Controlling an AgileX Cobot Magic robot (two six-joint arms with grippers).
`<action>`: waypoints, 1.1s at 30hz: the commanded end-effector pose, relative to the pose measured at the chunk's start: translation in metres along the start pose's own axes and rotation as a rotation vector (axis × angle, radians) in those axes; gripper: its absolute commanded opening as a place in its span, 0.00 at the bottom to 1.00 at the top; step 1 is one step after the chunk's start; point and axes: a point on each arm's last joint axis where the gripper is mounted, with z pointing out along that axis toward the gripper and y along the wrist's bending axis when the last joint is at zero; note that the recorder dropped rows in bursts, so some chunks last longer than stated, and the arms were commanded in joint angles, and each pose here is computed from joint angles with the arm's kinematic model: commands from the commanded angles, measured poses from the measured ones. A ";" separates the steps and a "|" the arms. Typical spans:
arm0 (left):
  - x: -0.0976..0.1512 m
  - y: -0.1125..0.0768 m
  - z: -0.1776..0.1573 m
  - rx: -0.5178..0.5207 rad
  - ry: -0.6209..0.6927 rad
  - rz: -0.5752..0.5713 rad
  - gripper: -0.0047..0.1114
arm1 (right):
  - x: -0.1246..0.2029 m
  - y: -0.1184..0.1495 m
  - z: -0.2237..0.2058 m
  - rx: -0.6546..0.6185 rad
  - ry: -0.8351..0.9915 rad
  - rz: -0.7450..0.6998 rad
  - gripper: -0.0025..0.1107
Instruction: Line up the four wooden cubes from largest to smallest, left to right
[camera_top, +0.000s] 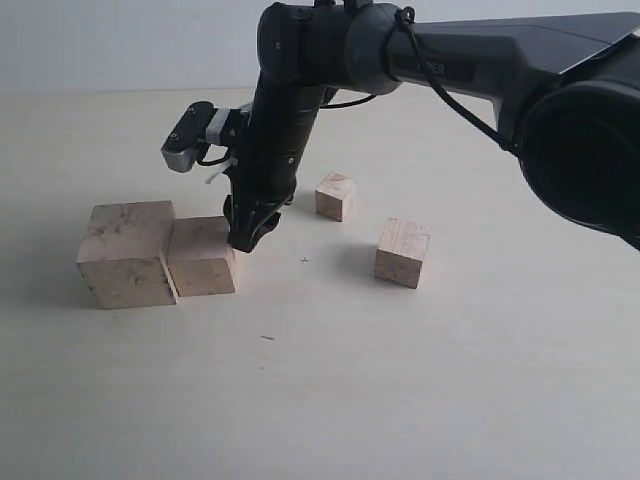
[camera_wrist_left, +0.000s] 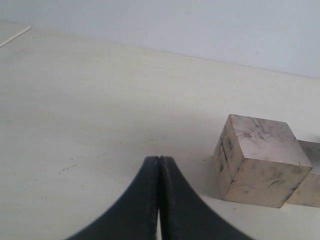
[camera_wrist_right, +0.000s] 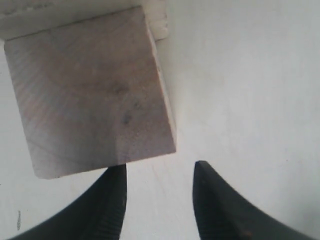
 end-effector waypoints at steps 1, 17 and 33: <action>-0.001 0.000 0.000 0.007 -0.010 -0.004 0.04 | -0.001 0.002 -0.003 -0.010 0.001 0.004 0.38; -0.001 0.000 0.000 0.007 -0.010 -0.004 0.04 | -0.002 0.009 -0.003 -0.094 -0.016 0.041 0.38; -0.001 0.000 0.000 0.007 -0.010 -0.004 0.04 | 0.004 0.009 -0.014 -0.061 0.071 0.003 0.37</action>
